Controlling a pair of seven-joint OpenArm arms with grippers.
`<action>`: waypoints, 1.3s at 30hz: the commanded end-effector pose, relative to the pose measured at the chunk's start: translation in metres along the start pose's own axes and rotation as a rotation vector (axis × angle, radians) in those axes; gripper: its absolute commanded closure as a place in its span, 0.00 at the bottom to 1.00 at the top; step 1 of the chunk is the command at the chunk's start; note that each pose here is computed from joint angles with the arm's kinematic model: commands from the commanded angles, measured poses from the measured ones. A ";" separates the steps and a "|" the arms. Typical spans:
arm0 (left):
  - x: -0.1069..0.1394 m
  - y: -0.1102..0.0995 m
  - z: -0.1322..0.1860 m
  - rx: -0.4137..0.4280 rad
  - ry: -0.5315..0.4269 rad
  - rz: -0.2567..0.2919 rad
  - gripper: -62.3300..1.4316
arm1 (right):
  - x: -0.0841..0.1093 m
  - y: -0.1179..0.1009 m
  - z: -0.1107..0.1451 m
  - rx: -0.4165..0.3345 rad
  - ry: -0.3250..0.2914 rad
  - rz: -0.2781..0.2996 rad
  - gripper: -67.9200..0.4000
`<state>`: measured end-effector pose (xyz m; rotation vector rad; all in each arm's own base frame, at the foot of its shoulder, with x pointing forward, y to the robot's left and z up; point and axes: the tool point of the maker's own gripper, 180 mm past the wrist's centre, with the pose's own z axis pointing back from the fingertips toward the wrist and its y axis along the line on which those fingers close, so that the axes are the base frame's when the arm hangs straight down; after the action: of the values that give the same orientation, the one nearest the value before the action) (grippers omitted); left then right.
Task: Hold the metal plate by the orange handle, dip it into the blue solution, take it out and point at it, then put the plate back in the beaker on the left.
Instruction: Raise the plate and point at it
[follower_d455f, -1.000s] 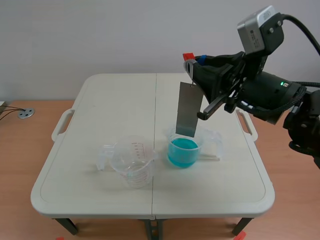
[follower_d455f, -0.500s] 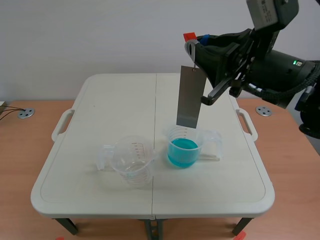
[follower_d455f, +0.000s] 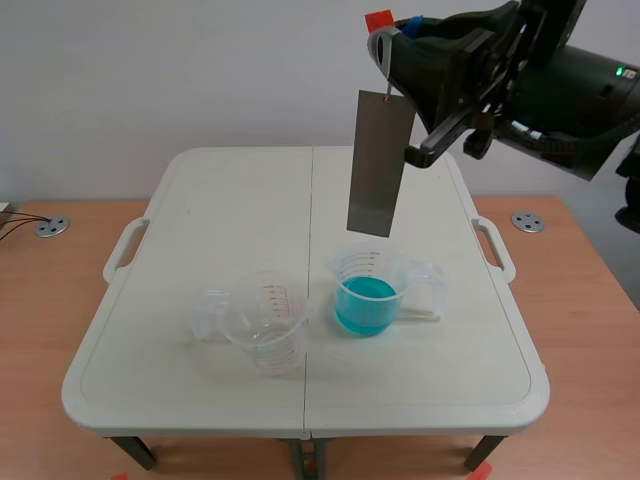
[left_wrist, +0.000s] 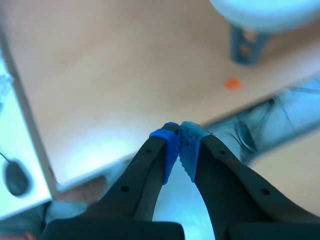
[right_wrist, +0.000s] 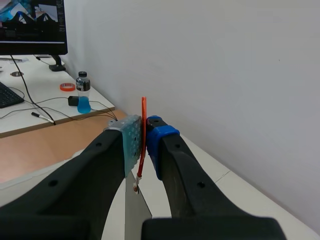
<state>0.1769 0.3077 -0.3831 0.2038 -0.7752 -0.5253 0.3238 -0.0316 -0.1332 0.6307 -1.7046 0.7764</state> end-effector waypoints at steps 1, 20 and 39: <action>0.021 0.011 -0.004 0.015 -0.064 -0.019 0.95 | 0.017 -0.003 0.000 0.004 -0.047 0.019 0.98; 0.190 0.004 -0.031 -0.177 -0.509 -0.113 0.95 | 0.017 -0.002 0.000 0.006 -0.040 0.014 0.98; 0.286 -0.123 -0.039 -0.517 -0.682 -0.228 0.95 | 0.017 -0.002 0.000 0.006 -0.040 0.014 0.98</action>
<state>0.3250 0.0572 -0.2892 -0.3827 -1.2190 -1.0206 0.3230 -0.0305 -0.1318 0.6372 -1.6971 0.7736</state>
